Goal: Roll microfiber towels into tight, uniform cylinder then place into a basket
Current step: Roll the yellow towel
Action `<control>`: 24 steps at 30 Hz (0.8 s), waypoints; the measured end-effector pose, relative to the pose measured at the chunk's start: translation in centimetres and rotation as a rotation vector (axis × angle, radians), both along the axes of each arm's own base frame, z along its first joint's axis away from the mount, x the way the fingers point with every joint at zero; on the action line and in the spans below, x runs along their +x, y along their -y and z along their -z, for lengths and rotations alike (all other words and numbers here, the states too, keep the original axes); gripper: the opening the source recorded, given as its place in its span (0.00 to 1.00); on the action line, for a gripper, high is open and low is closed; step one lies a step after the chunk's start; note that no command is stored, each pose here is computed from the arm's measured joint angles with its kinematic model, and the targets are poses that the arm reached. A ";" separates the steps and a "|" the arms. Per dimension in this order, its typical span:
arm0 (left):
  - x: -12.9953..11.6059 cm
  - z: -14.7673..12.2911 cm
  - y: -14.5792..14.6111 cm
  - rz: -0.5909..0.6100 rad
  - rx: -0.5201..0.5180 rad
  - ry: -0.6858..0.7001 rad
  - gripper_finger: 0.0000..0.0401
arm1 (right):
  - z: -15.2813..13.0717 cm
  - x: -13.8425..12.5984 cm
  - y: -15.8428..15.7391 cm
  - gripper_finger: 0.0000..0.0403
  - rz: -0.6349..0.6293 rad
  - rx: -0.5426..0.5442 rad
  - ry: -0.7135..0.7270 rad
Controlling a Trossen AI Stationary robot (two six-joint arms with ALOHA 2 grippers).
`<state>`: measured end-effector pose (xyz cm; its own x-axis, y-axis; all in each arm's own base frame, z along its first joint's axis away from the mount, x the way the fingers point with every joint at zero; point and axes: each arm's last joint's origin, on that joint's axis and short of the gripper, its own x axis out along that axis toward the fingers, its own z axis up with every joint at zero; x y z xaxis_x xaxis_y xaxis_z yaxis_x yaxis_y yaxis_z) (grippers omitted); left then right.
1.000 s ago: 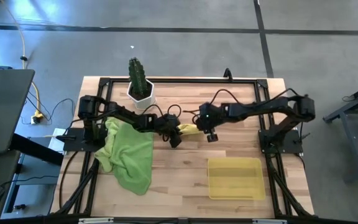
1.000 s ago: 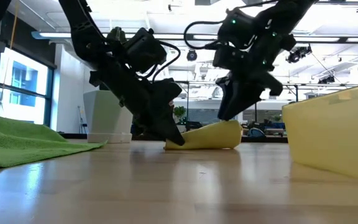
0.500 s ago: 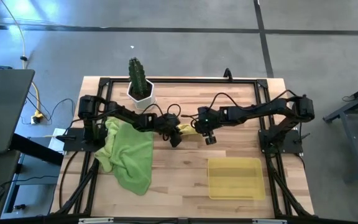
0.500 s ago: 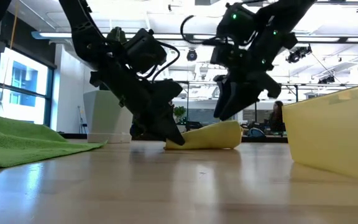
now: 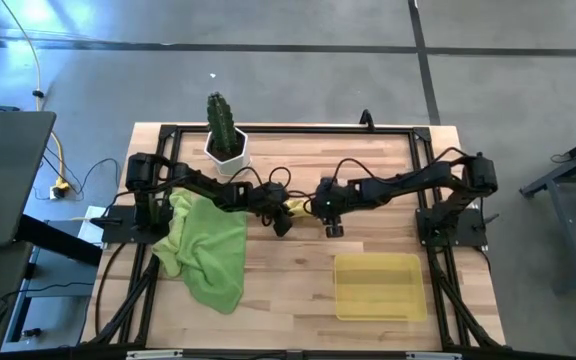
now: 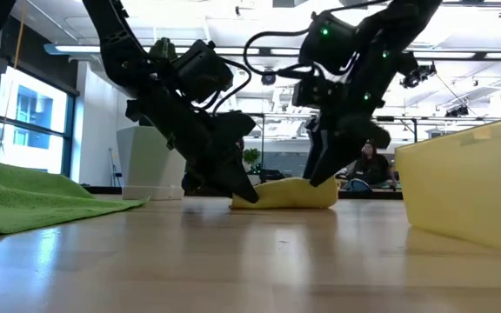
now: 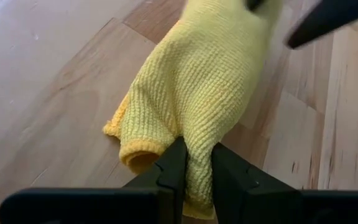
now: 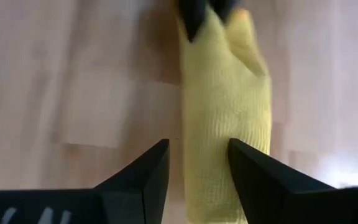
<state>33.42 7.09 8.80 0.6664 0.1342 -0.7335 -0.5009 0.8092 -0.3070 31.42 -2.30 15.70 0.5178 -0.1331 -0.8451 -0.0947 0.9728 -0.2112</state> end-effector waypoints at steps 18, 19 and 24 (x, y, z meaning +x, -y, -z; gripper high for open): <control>0.0 -0.1 0.0 0.010 0.008 0.005 0.13 | 3.4 1.4 1.0 0.39 0.002 -0.045 -0.019; 0.0 -0.3 0.0 0.012 0.008 0.009 0.13 | 3.4 1.4 1.1 0.39 0.009 -0.039 -0.018; -0.3 -1.4 0.4 0.034 0.007 0.008 0.16 | 3.5 1.3 1.7 0.26 0.040 -0.008 -0.021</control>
